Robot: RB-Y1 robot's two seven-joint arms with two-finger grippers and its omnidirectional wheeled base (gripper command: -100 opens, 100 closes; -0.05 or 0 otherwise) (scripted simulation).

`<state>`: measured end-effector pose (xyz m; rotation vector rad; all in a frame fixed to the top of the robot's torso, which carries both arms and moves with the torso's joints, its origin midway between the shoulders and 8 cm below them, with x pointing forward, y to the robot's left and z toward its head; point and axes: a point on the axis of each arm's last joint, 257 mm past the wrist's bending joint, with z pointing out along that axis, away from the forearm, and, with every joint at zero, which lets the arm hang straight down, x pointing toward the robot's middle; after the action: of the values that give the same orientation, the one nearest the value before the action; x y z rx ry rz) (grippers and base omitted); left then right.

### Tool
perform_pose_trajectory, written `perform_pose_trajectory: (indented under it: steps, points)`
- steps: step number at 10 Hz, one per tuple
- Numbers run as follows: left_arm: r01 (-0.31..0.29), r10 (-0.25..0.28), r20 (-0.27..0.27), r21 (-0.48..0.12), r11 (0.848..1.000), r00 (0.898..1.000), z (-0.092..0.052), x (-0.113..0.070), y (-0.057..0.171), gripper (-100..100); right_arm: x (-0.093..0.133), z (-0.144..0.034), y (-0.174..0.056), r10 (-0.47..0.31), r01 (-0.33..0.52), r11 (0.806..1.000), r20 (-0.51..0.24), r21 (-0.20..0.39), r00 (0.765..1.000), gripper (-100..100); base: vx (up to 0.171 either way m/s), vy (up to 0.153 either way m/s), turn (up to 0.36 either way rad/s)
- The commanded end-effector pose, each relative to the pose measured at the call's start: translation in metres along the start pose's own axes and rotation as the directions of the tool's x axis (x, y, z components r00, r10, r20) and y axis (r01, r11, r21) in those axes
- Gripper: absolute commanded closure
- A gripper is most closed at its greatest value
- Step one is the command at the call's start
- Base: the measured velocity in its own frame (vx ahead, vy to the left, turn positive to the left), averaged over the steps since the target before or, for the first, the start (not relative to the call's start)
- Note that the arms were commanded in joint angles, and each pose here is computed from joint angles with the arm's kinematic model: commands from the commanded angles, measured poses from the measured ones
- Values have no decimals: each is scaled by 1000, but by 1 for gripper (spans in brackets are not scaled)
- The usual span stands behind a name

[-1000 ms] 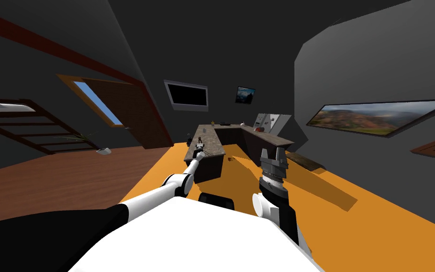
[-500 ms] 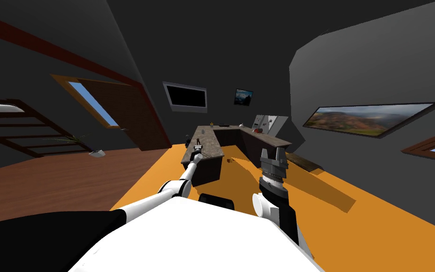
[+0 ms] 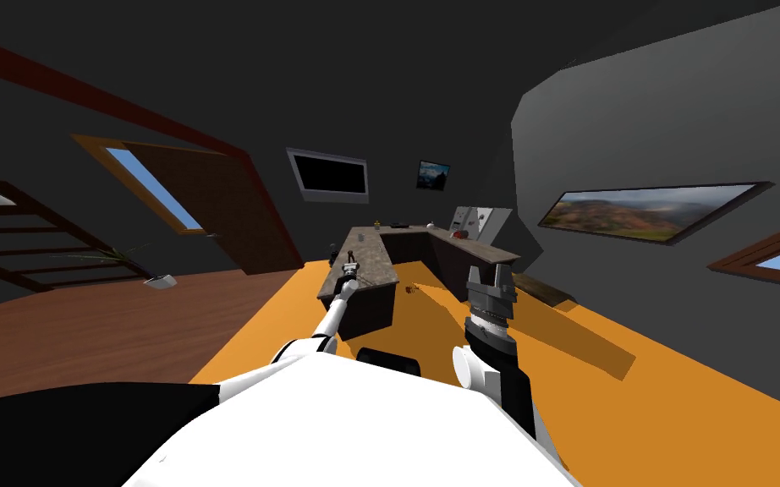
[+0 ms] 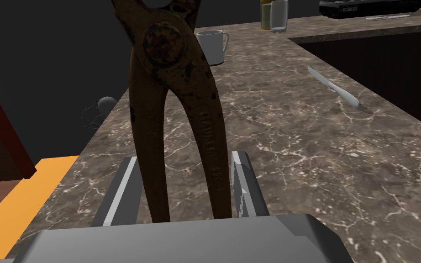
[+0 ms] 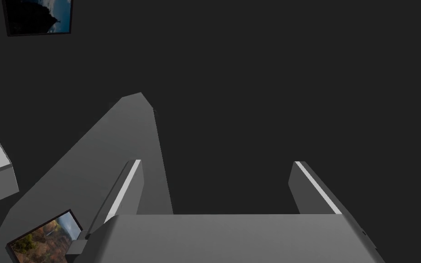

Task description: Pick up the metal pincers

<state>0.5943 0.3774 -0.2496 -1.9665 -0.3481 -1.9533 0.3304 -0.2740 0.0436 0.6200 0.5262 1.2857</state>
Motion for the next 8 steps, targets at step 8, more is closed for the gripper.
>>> perform_pose_trajectory:
  steps: [8]
  points:
    - [-4,4,9,38,999,1000,-47,-19,-61,100,0,0,0,0,0,1000,0,0,1000,0,51,-20,-26]
